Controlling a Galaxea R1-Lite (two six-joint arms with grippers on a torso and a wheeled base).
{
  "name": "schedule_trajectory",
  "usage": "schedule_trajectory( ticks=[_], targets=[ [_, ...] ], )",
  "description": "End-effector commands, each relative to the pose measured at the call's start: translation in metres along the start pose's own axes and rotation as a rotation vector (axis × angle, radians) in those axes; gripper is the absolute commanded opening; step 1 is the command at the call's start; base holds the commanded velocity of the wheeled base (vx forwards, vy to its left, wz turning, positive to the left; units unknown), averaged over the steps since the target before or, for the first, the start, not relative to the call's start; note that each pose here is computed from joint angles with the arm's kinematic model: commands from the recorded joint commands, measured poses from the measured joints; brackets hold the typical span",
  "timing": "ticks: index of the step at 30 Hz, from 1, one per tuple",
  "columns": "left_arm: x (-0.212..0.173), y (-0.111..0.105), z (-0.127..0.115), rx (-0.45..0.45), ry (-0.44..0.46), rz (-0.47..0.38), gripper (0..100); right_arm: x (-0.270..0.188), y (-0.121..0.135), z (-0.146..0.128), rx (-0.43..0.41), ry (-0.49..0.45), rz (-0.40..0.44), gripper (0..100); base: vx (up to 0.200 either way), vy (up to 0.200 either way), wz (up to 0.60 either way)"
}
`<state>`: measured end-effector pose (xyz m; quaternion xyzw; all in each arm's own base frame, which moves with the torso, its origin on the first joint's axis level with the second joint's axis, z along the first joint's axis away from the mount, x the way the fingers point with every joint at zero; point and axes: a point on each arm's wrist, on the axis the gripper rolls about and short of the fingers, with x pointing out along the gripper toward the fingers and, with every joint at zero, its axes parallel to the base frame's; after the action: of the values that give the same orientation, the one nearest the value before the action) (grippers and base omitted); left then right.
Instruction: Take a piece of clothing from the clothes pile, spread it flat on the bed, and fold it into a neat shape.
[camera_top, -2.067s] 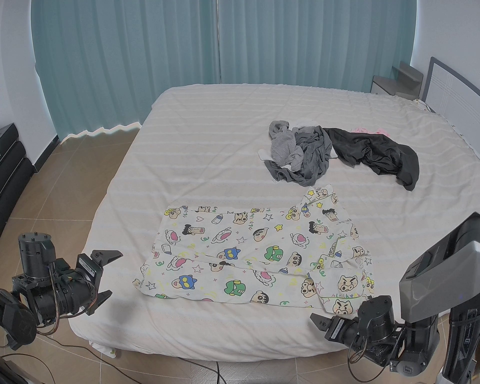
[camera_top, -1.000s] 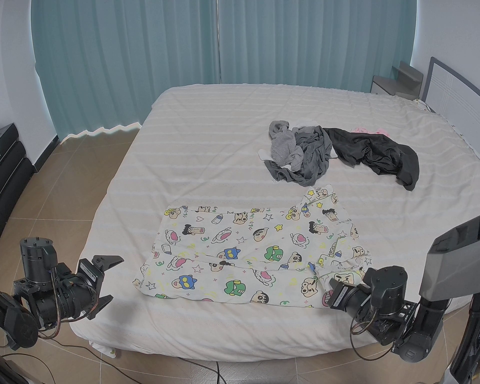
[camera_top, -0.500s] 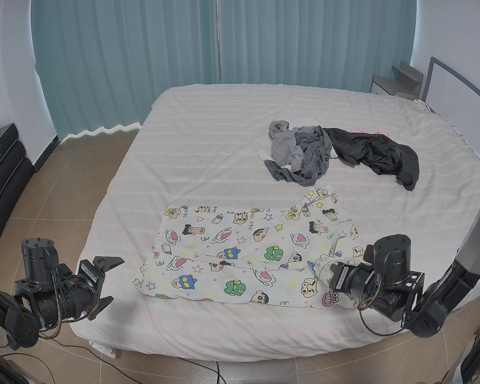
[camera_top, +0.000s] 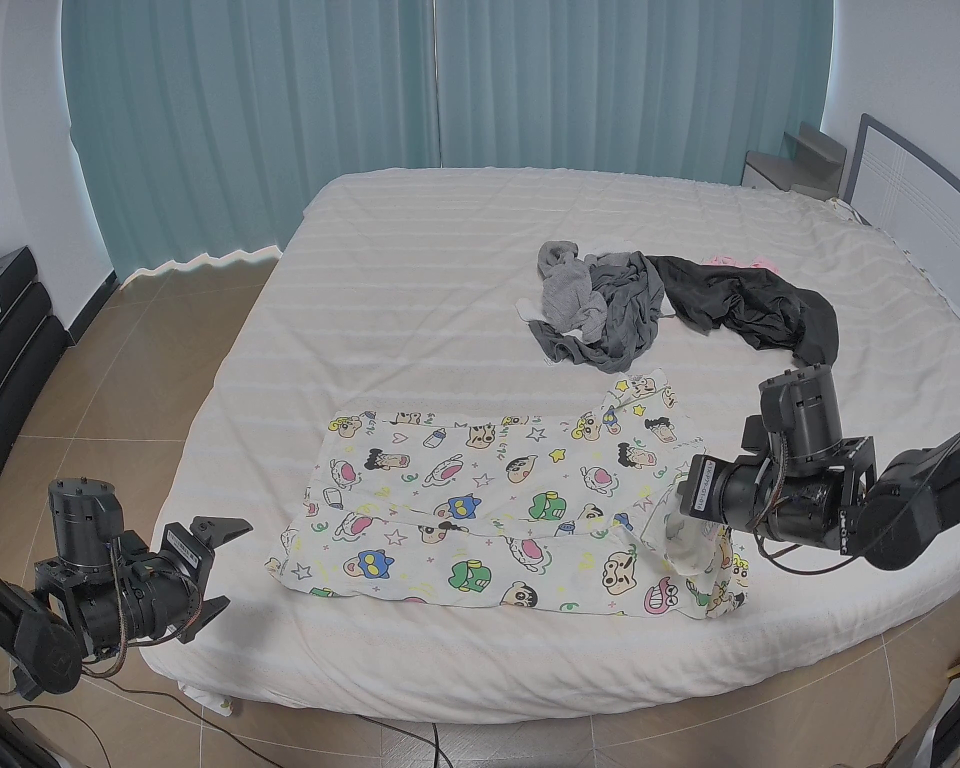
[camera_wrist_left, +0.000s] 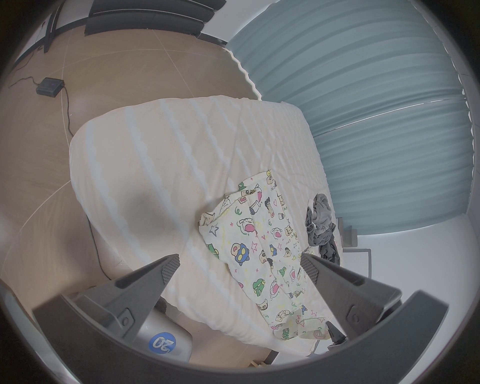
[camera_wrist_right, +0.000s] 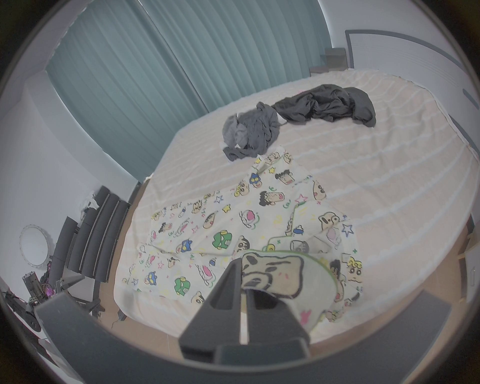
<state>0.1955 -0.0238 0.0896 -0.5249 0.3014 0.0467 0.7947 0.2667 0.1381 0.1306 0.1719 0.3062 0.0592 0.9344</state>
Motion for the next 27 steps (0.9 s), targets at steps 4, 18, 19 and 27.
schedule_trajectory(
  ticks=[4,18,19,27],
  targets=[
    [0.002,0.002,-0.001,0.000,0.009,0.012,100,-0.018,0.001,0.015,-0.002,0.047,-0.025,0,0.000,0.000,0.00],
    [0.003,0.002,-0.001,-0.001,0.010,0.013,100,-0.016,-0.025,-0.035,0.029,0.319,-0.095,0,0.000,0.000,0.00],
    [0.003,0.002,-0.001,-0.001,0.010,0.013,100,-0.016,-0.027,-0.037,0.042,0.327,-0.102,0,0.000,0.000,0.00],
    [0.003,0.002,-0.001,-0.001,0.011,0.014,100,-0.010,-0.037,-0.056,0.067,0.428,-0.110,0,0.000,0.000,0.00]
  ],
)
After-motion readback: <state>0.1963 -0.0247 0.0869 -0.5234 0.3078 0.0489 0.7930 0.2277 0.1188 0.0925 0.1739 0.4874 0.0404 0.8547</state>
